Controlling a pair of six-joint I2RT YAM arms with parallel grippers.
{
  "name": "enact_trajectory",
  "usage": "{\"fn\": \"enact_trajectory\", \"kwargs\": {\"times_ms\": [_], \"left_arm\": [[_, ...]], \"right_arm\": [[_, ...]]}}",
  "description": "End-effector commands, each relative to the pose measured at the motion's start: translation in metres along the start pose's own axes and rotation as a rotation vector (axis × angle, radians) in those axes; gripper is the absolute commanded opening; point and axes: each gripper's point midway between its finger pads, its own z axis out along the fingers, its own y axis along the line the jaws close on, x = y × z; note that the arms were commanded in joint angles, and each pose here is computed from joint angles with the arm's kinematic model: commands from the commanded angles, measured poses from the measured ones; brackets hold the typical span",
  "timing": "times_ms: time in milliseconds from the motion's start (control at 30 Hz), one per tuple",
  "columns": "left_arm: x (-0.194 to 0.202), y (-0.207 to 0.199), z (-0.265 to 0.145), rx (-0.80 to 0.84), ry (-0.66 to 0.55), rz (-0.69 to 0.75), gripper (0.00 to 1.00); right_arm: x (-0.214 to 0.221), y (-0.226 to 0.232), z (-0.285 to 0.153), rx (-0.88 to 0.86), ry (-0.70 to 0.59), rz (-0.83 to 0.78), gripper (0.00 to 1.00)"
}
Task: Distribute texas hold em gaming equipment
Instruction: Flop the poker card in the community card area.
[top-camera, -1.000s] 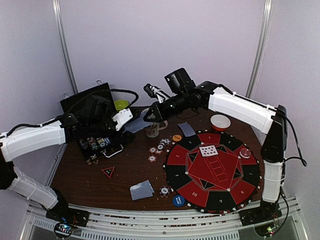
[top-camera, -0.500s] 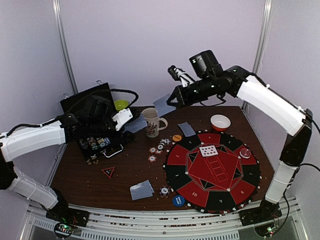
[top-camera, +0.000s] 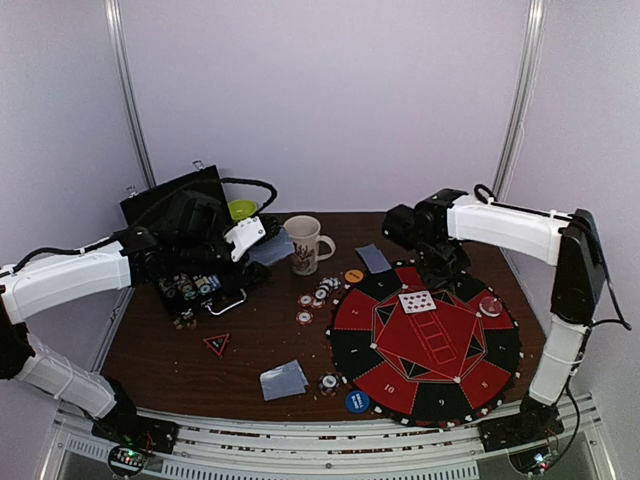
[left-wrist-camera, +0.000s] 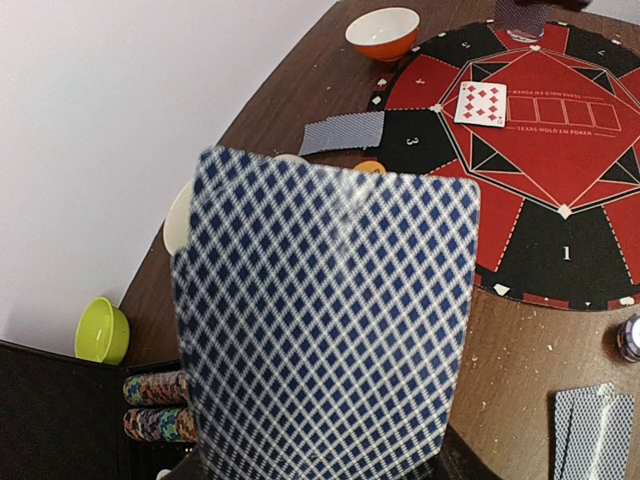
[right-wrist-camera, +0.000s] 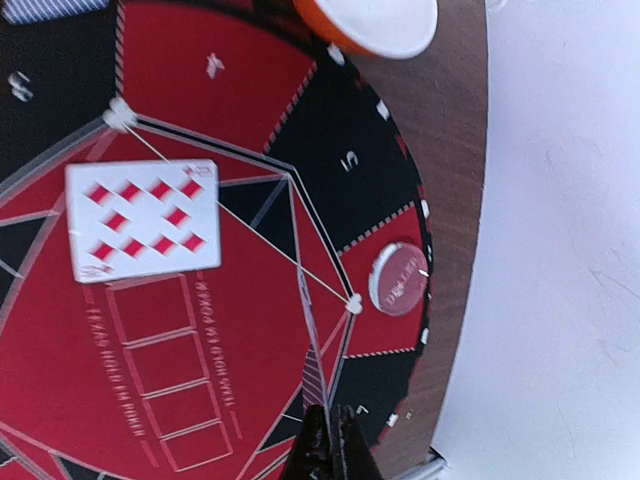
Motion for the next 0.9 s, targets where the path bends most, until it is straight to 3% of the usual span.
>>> {"fn": "enact_trajectory", "kwargs": {"times_ms": [0,200,400,867], "left_arm": [[-0.017,0.006,-0.006,-0.027,-0.066,0.011,0.52],[-0.015,0.007,-0.007,-0.034,-0.063,0.012,0.52],[-0.015,0.007,-0.006,-0.032,-0.061,0.012,0.52],[-0.014,0.006,-0.006,-0.032,-0.059,0.011,0.52]], "right_arm": [[0.018,-0.020,0.016,0.221,0.041,-0.063,0.00],[0.043,0.040,0.059,0.217,0.156,-0.236,0.00],[0.058,0.112,0.078,0.023,0.231,-0.272,0.00],[0.040,0.140,0.090,-0.039,0.229,-0.258,0.00]]}}
